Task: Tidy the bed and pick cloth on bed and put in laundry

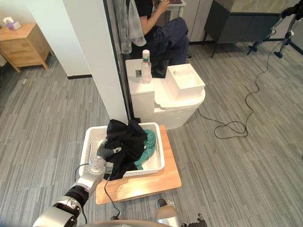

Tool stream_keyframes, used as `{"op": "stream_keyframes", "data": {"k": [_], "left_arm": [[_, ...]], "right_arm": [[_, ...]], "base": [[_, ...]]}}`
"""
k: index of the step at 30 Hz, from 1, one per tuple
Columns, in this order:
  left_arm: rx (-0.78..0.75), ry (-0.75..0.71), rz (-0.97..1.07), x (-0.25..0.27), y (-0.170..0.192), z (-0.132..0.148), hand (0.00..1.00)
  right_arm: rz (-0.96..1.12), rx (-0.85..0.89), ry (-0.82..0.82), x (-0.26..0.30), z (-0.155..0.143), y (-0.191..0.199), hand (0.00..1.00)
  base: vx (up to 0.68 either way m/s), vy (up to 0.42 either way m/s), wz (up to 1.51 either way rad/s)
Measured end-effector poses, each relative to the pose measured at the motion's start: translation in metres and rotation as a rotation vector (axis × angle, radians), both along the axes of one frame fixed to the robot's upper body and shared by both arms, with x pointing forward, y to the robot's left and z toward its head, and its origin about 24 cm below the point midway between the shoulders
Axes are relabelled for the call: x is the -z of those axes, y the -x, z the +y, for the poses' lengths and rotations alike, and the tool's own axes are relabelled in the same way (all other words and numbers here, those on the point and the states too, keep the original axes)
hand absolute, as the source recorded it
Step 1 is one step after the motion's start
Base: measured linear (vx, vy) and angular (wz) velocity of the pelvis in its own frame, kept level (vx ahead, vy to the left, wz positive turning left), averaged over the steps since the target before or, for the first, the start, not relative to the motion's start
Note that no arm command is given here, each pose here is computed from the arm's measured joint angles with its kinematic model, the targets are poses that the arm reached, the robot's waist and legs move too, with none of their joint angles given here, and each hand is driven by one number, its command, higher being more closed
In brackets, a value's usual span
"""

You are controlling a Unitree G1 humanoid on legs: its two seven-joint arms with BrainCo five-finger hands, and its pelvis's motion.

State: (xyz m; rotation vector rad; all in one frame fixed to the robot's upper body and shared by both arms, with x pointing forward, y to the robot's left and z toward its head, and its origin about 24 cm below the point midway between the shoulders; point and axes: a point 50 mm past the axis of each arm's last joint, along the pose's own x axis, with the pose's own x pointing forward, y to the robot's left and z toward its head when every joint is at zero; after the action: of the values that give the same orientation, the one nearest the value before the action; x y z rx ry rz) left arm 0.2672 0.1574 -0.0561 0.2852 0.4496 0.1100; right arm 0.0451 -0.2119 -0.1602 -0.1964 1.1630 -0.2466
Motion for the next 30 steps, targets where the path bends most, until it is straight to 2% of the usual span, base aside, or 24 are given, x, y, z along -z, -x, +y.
{"op": "stream_keyframes", "data": {"k": [7,16,22,25,30], "left_arm": [[-0.001,0.129,-0.166,-0.027,0.004,-0.008,0.0],[-0.091,0.26,-0.182,-0.027,0.024,0.014,0.0],[-0.281,0.323,-0.046,0.002,0.059,0.039,0.0],[-0.367,0.309,0.116,0.033,0.09,0.052,0.0],[-0.368,0.286,0.515,0.091,0.181,0.051,0.0]], "right_arm": [[0.006,0.017,-0.003,0.0,-0.004,0.004,0.0],[0.006,0.041,-0.009,-0.001,-0.008,0.005,0.0],[0.018,0.044,-0.024,0.001,-0.008,0.007,0.0],[0.027,0.047,-0.033,0.002,-0.008,0.008,0.0],[0.048,0.163,-0.096,0.006,-0.005,0.016,0.0]], "base": [[-0.01,-0.011,0.18],[0.02,0.001,0.19],[0.01,-0.015,0.15],[0.01,-0.01,0.16],[0.0,-0.01,0.1]]}}
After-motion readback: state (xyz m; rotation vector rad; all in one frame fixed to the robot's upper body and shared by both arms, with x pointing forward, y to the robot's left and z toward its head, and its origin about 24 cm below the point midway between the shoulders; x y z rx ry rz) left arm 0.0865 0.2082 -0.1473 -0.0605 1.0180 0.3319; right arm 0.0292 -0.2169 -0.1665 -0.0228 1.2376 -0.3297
